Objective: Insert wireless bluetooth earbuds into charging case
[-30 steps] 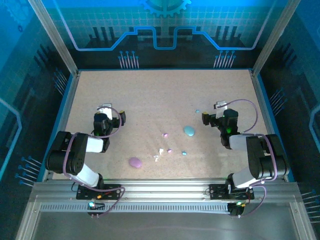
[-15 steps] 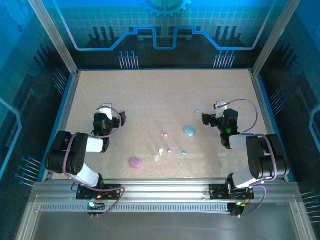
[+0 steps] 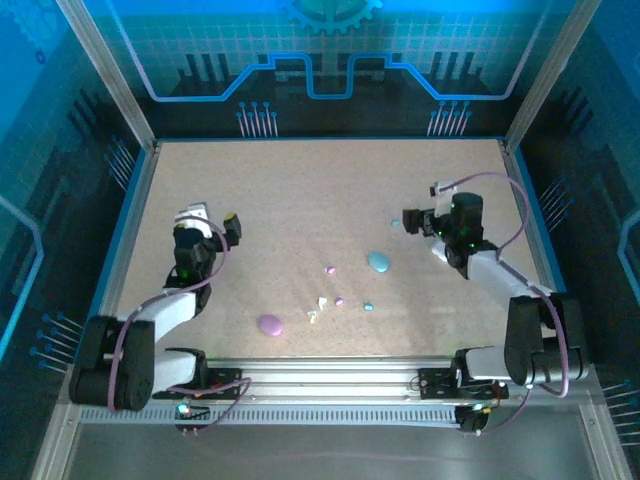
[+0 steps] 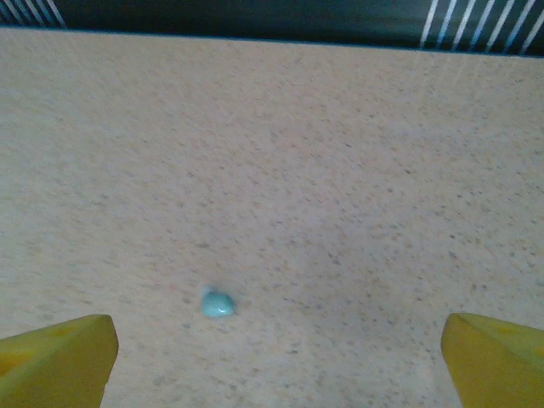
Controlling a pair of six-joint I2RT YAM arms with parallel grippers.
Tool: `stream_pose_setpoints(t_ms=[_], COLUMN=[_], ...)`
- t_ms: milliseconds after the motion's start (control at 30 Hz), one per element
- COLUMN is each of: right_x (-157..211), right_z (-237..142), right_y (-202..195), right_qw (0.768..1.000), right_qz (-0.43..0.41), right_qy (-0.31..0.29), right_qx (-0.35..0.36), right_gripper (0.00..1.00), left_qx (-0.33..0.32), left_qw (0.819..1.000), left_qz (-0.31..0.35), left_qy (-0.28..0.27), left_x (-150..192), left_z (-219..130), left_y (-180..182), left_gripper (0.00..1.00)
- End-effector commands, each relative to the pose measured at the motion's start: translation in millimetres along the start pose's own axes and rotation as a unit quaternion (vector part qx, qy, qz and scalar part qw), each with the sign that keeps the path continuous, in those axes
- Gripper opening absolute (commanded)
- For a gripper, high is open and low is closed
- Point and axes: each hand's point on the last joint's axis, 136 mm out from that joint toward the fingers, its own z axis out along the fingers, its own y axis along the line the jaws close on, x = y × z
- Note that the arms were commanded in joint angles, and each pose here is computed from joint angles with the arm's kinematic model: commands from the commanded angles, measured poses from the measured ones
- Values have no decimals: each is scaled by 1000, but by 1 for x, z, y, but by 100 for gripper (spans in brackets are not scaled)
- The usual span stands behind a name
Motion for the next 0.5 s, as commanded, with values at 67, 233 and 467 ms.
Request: stream_pose_setpoints(t_ms=[67, 233, 467], right_x=[52, 79, 105], right_z=[-24, -35, -29], right_y=[51, 79, 97], right_qw=[977, 964, 957], right_qz=[113, 131, 105], right_qy=[136, 187, 227], right_qx=[-117, -134, -145], right_gripper=[91, 88, 86], left_qx=[-123, 16, 189], left_qw=[978, 974, 927], left_qz=[-150, -200, -268], left_qy=[75, 108, 184], left_x=[11, 18, 40], left_z=[-27, -38, -52], left_y=[37, -10, -86], left_gripper=[99, 99, 99])
